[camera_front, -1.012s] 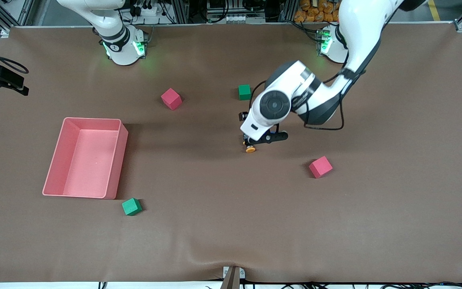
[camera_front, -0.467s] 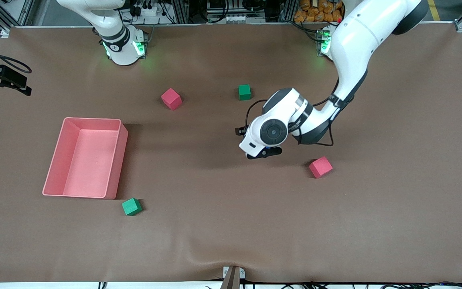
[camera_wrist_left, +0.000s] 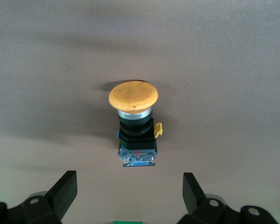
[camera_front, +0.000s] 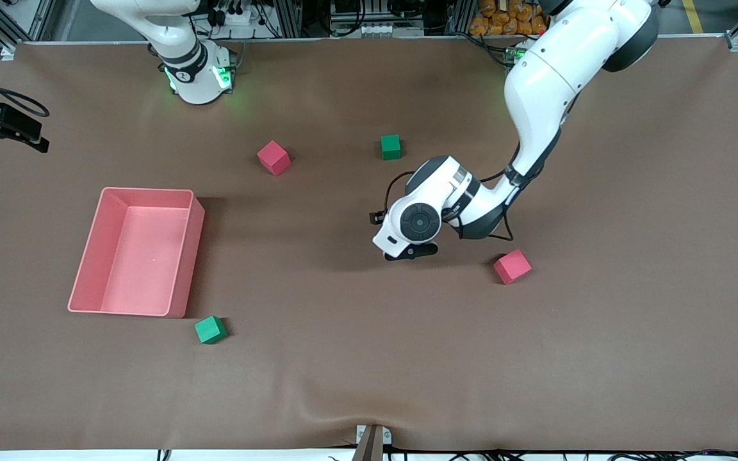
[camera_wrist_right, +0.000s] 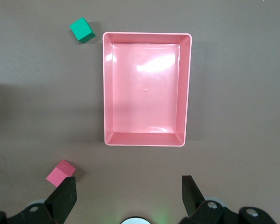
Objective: Place and upright button with both arms
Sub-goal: 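Lower the left gripper and grasp the button's black base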
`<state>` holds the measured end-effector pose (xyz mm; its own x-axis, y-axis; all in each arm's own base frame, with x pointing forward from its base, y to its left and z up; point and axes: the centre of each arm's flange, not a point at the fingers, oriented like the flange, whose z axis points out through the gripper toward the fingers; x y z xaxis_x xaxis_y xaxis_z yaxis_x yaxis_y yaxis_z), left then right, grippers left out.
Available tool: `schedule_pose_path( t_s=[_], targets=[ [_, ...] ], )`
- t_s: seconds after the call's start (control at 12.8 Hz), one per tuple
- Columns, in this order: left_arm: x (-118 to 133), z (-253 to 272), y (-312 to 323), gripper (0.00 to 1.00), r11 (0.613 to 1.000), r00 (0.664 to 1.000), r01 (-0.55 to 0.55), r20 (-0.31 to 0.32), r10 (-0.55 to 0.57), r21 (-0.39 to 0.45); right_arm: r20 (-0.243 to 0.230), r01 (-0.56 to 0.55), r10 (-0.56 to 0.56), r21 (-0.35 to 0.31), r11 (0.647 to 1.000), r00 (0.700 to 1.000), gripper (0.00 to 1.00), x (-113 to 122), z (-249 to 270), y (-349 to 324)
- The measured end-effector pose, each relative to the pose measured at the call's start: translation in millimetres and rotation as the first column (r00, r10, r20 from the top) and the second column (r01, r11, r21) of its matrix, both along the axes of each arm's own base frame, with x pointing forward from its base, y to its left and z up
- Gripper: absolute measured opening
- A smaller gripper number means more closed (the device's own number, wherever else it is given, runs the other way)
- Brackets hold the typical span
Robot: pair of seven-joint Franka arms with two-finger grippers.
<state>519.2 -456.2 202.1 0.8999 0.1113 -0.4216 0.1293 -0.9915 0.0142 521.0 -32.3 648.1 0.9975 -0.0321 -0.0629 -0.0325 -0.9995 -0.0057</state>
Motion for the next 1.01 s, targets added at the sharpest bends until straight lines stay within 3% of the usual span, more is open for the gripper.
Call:
schedule_pose_path(
  t_s=[1.01],
  targets=[
    [6,-37,1,0.96,0.999,0.999,-0.047,-0.003,0.047,0.01,-0.009,0.041,-0.041,-0.001,0.999,0.999,1.0,-5,13,-1]
  ],
)
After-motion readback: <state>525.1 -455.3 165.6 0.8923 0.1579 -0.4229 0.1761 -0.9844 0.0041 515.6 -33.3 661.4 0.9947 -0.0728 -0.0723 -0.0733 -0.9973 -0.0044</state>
